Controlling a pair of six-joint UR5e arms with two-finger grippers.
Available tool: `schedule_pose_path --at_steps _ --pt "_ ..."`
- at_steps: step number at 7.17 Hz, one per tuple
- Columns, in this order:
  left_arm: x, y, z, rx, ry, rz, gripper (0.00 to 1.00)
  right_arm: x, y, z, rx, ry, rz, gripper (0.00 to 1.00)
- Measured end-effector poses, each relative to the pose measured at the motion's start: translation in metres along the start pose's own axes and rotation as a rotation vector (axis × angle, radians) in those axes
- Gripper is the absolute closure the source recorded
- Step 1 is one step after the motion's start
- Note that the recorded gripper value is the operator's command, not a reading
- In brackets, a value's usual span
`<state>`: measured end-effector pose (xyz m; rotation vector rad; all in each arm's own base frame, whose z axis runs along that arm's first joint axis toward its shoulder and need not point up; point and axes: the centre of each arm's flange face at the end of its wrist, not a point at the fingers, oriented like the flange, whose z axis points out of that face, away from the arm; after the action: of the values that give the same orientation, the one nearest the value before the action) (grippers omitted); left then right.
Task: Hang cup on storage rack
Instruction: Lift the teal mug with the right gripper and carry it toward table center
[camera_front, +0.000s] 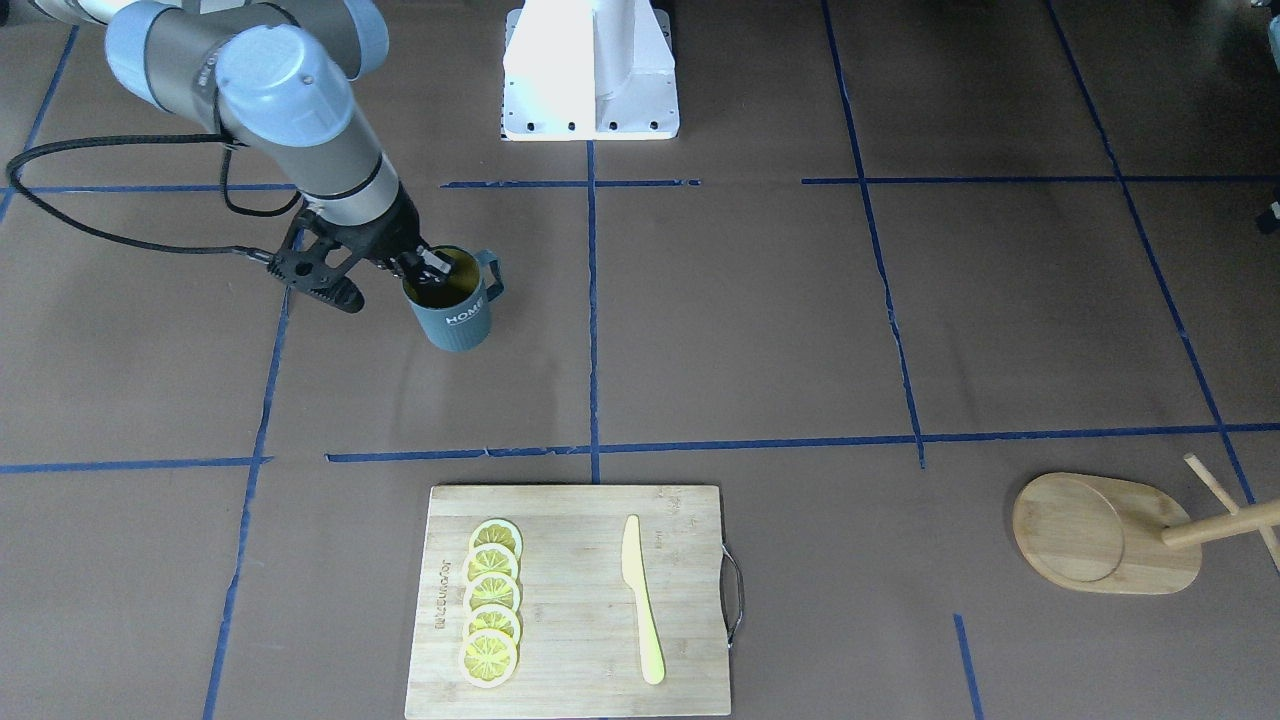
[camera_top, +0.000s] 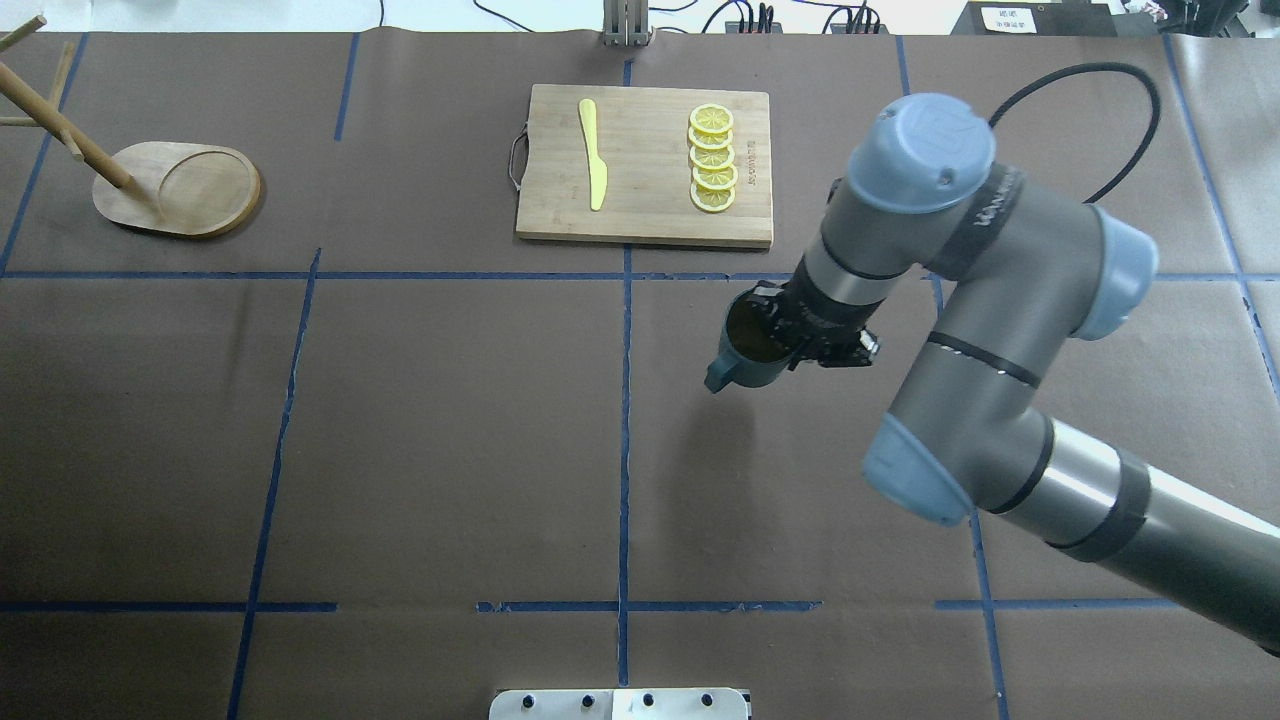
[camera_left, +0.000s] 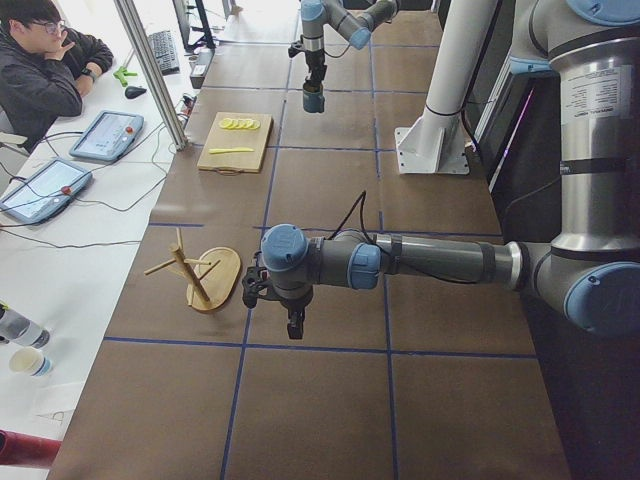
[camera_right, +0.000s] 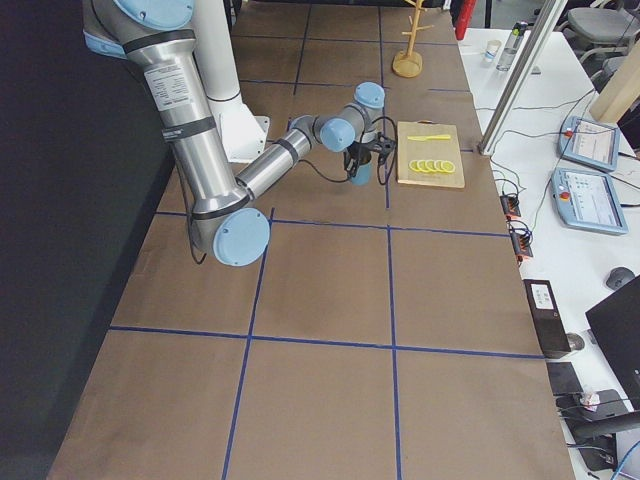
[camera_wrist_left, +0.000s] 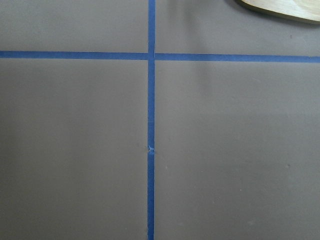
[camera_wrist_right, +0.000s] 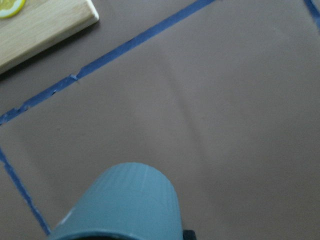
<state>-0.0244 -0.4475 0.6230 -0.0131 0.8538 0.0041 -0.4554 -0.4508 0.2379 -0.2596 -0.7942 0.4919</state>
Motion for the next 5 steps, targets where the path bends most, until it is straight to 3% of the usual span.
schedule_pose_path --at_steps 2,5 --pt "0.0 0.0 0.0 0.0 0.001 0.0 0.0 -0.063 0.054 0.023 0.017 0.006 0.073 0.97" --pt "-0.001 0.0 0.001 -0.003 0.0 -0.003 0.0 -0.098 0.089 0.042 0.006 0.026 0.083 0.92"
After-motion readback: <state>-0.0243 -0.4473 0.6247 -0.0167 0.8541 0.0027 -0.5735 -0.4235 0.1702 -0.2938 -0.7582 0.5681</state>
